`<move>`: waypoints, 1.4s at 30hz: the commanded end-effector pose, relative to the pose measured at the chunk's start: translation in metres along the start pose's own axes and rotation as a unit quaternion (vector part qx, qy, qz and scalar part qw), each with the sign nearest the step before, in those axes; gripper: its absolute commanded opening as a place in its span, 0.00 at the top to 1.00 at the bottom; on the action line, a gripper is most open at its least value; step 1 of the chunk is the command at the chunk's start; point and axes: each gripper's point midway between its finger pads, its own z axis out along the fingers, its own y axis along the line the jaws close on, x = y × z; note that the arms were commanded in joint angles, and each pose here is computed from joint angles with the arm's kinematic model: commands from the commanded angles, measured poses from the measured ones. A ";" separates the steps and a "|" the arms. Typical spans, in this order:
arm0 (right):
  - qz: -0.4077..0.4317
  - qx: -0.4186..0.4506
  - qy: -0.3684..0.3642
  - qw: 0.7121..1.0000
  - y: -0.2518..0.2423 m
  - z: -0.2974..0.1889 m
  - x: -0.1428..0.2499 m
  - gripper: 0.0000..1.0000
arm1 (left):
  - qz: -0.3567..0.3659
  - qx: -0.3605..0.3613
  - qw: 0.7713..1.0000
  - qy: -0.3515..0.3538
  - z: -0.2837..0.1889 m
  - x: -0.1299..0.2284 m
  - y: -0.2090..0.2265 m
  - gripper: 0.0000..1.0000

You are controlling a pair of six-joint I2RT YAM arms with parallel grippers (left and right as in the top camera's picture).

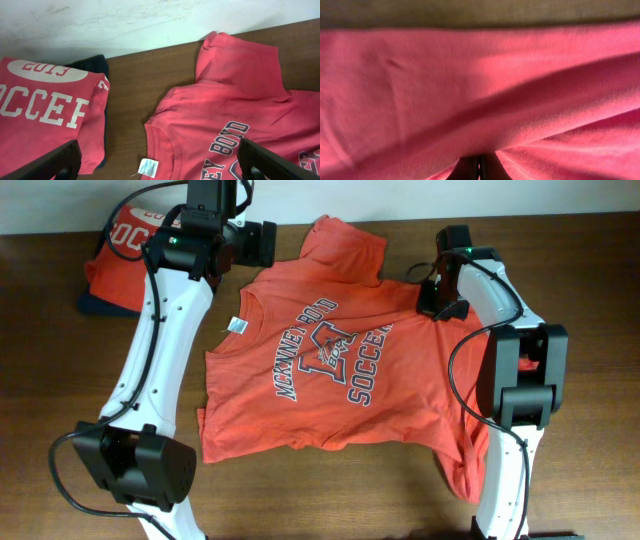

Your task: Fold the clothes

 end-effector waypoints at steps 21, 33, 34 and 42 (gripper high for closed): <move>-0.063 -0.050 -0.193 0.978 0.009 -0.082 -0.106 0.38 | -0.005 -0.001 1.000 0.003 0.003 0.002 0.001 0.01; 0.019 -0.004 -0.144 0.989 -0.084 -0.232 -0.057 0.32 | -0.005 -0.001 1.000 0.003 0.003 0.002 0.001 0.01; 0.029 0.000 -0.136 0.990 -0.095 -0.238 -0.049 0.32 | -0.005 -0.001 1.000 0.003 0.003 0.002 0.000 0.01; 0.105 0.032 -0.031 0.993 -0.162 -0.264 0.023 0.34 | -0.003 0.007 1.000 0.020 0.001 0.010 -0.002 0.01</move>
